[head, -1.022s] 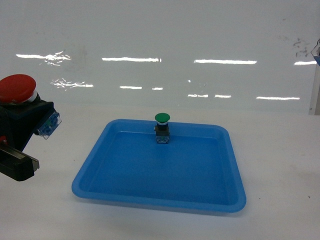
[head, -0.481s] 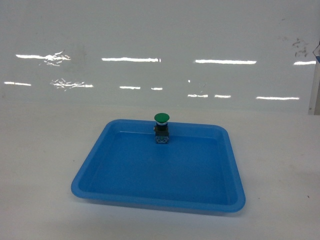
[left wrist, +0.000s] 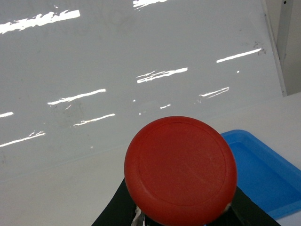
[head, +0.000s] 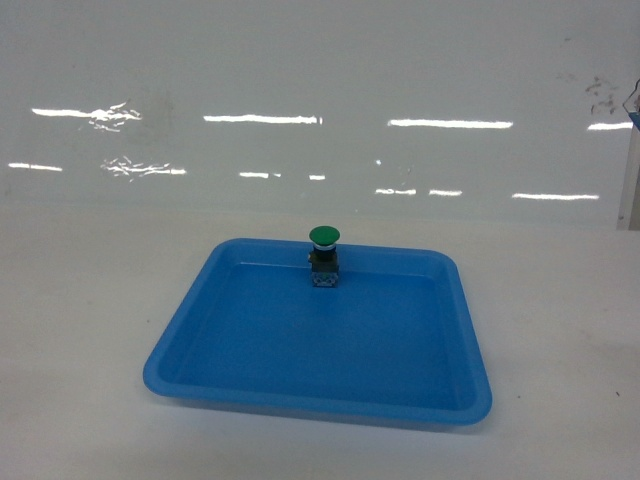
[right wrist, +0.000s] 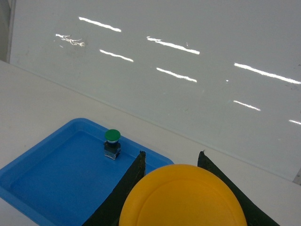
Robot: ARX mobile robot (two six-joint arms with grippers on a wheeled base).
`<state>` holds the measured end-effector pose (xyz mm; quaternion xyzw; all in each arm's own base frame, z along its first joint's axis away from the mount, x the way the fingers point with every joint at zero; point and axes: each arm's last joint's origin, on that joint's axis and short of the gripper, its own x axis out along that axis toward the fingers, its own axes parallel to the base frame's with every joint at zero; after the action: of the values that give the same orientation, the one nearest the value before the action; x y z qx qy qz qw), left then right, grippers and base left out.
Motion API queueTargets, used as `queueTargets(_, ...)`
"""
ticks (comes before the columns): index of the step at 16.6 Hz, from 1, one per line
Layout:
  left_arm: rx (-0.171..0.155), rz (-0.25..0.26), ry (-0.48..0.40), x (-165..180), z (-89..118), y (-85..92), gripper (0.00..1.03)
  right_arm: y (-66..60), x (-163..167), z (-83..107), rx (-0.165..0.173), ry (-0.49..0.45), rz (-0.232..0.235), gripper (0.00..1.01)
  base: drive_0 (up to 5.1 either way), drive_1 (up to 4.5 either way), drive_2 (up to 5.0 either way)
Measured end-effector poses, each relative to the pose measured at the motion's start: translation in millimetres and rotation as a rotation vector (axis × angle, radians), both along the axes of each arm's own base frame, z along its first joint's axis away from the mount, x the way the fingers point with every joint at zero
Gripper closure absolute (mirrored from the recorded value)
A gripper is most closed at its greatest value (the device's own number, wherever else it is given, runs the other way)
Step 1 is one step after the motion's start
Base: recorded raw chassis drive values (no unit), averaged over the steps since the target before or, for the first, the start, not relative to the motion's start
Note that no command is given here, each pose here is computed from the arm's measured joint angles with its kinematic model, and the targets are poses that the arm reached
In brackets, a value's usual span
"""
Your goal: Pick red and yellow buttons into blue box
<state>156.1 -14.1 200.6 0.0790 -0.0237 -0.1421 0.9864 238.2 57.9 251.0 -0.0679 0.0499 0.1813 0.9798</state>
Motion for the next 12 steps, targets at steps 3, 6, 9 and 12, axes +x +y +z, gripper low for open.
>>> queueTargets(3,0.000,0.000,0.001,0.0,-0.1,-0.1,0.79,0.0,0.0,0.0,0.000,0.000,0.000,0.72,0.0,0.00,0.0)
queueTargets(6,0.000,0.000,0.001,0.0,-0.1,0.0,0.79,0.0,0.0,0.0,0.000,0.000,0.000,0.72,0.0,0.00,0.0)
queueTargets(9,0.000,0.000,0.007,0.4,-0.8,0.0,0.79,0.0,0.1,-0.4,-0.001,0.003,0.000,0.72,0.1,-3.87,4.0)
queueTargets(12,0.000,0.000,0.002,0.2,-0.3,0.0,0.79,0.0,0.0,-0.2,0.000,0.002,0.000,0.72,0.1,-4.22,4.4)
